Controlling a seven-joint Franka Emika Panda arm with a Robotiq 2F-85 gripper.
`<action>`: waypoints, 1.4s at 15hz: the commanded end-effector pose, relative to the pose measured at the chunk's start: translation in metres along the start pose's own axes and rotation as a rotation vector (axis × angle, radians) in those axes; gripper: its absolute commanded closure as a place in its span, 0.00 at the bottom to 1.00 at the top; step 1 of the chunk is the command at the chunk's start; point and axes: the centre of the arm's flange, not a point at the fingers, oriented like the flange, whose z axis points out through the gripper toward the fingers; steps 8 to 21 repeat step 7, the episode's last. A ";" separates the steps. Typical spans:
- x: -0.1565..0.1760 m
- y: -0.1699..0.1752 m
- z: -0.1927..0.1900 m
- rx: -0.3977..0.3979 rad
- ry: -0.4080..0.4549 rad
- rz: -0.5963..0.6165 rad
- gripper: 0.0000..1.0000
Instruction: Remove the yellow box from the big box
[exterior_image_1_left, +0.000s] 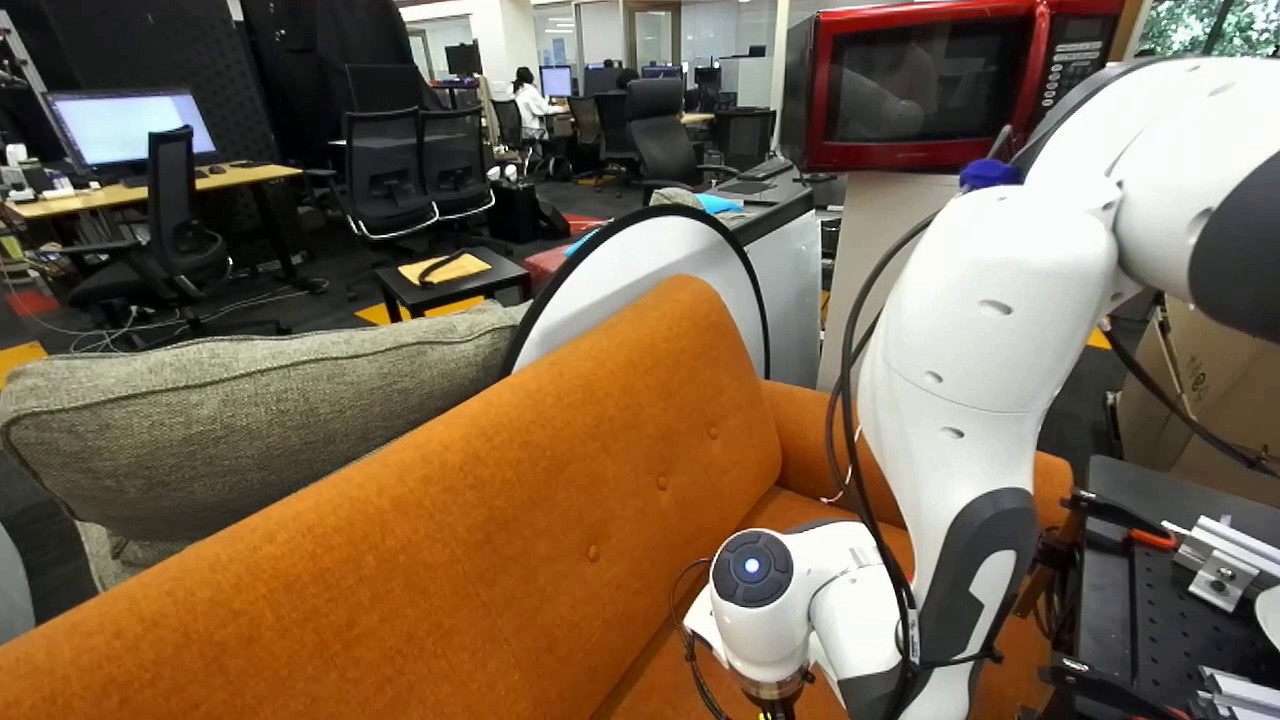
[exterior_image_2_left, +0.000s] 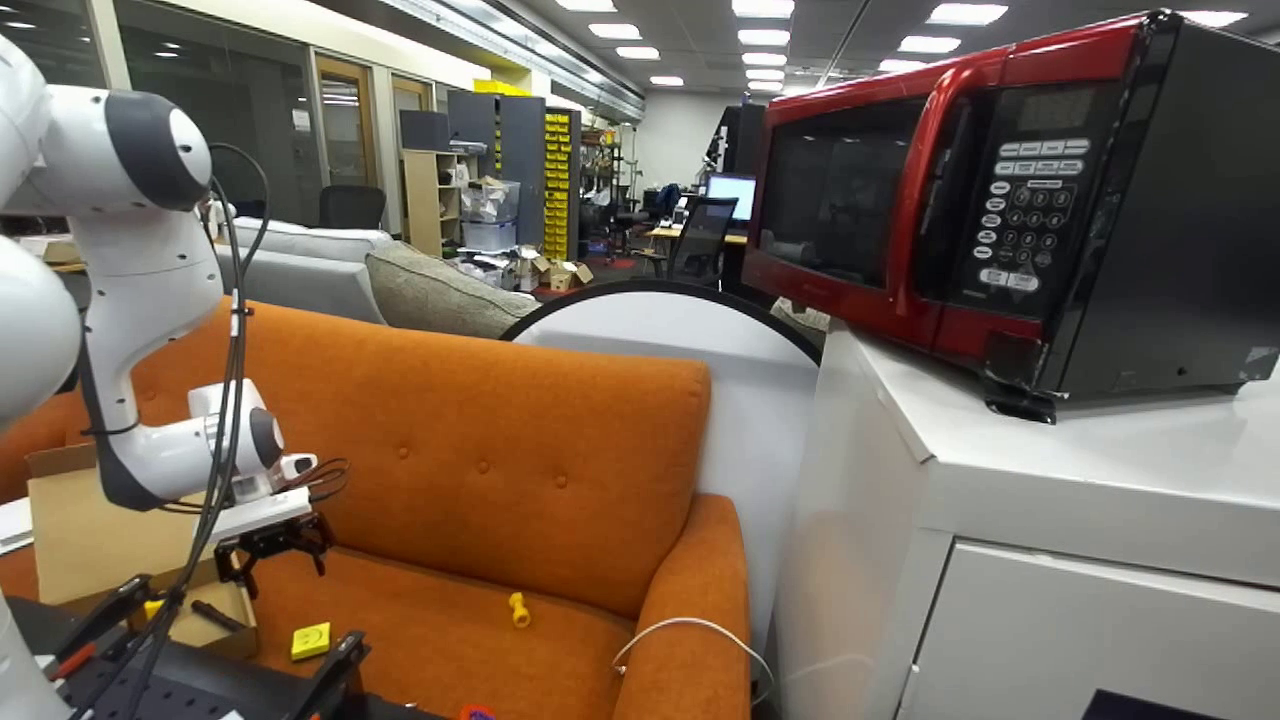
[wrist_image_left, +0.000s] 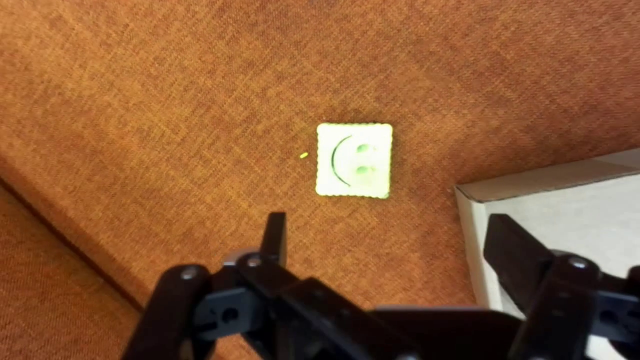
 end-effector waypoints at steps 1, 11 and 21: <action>-0.003 -0.008 -0.011 0.011 0.012 -0.007 0.00; -0.014 -0.013 -0.026 0.034 0.018 -0.009 0.00; -0.014 -0.013 -0.026 0.034 0.018 -0.009 0.00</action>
